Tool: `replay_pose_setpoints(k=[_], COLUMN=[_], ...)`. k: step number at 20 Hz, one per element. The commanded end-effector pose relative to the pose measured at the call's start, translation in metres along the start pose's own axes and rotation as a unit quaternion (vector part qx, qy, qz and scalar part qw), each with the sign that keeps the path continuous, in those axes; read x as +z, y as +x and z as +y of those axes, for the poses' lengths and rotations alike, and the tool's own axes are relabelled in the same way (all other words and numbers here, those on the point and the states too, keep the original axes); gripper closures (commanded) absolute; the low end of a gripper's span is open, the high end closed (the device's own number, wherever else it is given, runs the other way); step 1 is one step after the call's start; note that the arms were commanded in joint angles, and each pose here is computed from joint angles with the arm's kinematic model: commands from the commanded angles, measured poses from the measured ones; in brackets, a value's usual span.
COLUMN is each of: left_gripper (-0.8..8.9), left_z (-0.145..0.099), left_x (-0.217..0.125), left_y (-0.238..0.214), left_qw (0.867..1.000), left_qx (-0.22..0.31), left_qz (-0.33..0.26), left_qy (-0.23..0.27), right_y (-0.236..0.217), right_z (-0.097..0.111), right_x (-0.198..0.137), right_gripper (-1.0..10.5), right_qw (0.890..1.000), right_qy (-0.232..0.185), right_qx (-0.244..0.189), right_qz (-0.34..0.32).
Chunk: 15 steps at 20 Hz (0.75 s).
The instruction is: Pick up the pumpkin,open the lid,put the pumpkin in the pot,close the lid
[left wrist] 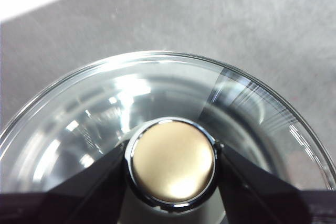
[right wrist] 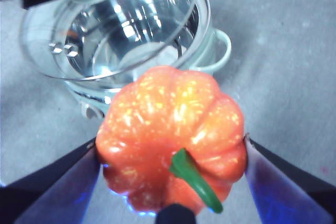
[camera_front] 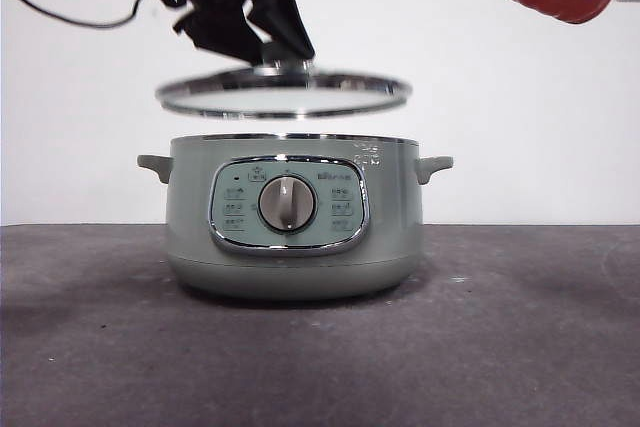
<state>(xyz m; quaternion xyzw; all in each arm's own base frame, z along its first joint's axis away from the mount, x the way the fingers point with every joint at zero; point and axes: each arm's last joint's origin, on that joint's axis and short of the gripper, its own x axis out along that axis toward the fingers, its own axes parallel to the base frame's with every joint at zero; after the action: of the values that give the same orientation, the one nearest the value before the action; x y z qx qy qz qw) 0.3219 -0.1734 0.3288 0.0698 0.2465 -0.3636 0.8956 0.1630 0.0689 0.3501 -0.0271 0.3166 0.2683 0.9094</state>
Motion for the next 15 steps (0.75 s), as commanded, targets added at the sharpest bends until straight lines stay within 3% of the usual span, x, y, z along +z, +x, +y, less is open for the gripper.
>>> replay_pose_setpoints(k=[1,8,15], left_gripper=[8.26,8.26,8.26], left_z=[-0.003,-0.020,-0.046], left_x=[0.032,0.053,0.033], left_y=[-0.043,-0.155,-0.244], left_qw=[0.997,0.993,0.986], left_qx=[0.021,0.070,0.112], left_qz=[-0.066,-0.098,-0.121], left_qy=[0.017,0.017,0.017], right_y=[0.003,0.051,0.150], right_z=[0.000,0.000,0.031], right_x=[0.005,0.032,0.097], right_gripper=[9.6,9.6,9.6], right_qw=[1.000,0.999,0.994], right_qy=[-0.001,-0.015,-0.078], right_qx=[0.003,0.020,0.072], right_qz=[-0.019,-0.043,-0.007])
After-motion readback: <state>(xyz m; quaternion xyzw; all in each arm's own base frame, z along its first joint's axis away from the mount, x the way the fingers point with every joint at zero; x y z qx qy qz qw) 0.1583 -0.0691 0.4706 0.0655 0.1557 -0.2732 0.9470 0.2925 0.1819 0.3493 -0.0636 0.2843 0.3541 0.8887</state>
